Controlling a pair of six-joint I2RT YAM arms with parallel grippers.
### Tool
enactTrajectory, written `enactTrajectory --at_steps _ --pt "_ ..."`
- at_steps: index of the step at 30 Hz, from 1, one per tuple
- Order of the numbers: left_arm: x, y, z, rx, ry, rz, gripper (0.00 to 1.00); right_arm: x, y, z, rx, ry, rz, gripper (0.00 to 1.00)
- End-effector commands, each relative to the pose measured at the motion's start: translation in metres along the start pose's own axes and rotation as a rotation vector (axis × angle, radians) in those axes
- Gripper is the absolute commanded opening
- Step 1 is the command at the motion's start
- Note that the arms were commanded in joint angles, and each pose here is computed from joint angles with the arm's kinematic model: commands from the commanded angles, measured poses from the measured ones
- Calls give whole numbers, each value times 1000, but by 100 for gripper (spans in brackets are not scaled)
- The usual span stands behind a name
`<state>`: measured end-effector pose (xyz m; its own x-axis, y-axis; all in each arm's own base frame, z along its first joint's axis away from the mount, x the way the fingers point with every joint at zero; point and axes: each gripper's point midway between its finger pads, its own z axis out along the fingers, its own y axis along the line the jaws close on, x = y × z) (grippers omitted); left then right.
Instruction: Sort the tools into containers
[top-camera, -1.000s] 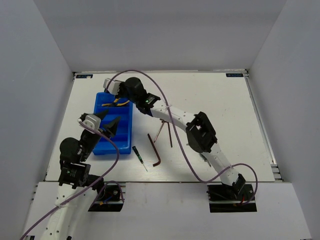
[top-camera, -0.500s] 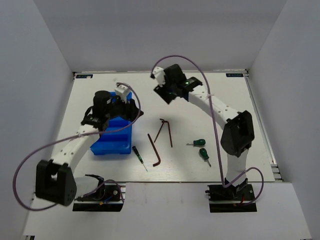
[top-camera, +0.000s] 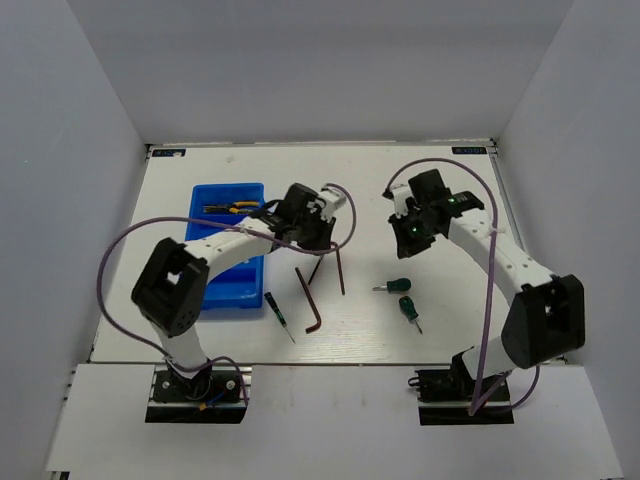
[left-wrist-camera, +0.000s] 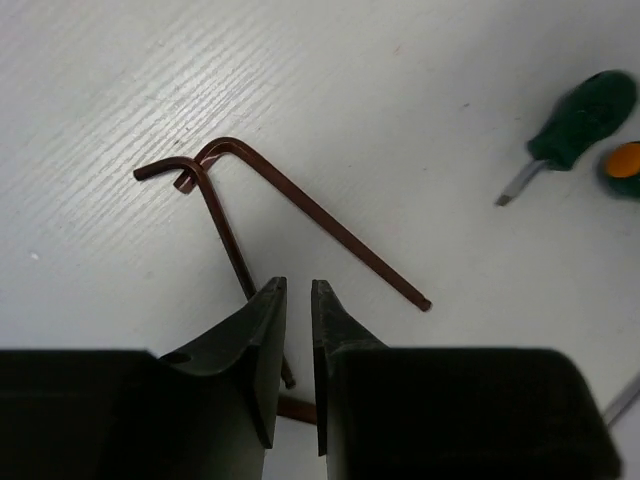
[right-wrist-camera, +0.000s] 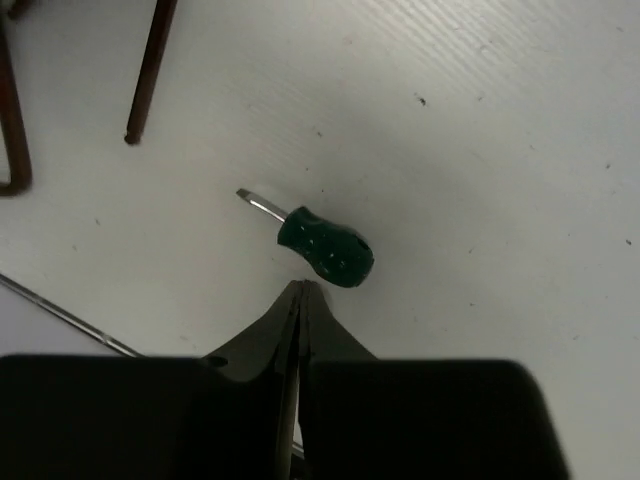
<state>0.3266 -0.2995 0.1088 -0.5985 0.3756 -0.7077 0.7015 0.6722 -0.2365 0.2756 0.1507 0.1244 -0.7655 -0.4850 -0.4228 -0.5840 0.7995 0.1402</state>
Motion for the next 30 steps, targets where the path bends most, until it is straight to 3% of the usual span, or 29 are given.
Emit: enactTrajectory --at_steps 1,6,16,18,21,30 --pt "-1 3 14 -171 44 10 26 -16 -18 -20 55 -145 63 0" --pt "18 16 37 -352 111 -19 30 -14 -18 -22 -21 -200 122 0" --pt "22 18 44 -431 121 -12 42 -2 -20 -14 -117 -237 200 0" --pt "11 20 42 -449 95 -11 42 2 -21 -11 -132 -235 215 0" --pt "28 30 53 -470 172 -15 42 4 -22 -12 -139 -237 225 0" --pt "35 41 68 -495 217 -11 40 5 -22 -18 -161 -268 241 0"
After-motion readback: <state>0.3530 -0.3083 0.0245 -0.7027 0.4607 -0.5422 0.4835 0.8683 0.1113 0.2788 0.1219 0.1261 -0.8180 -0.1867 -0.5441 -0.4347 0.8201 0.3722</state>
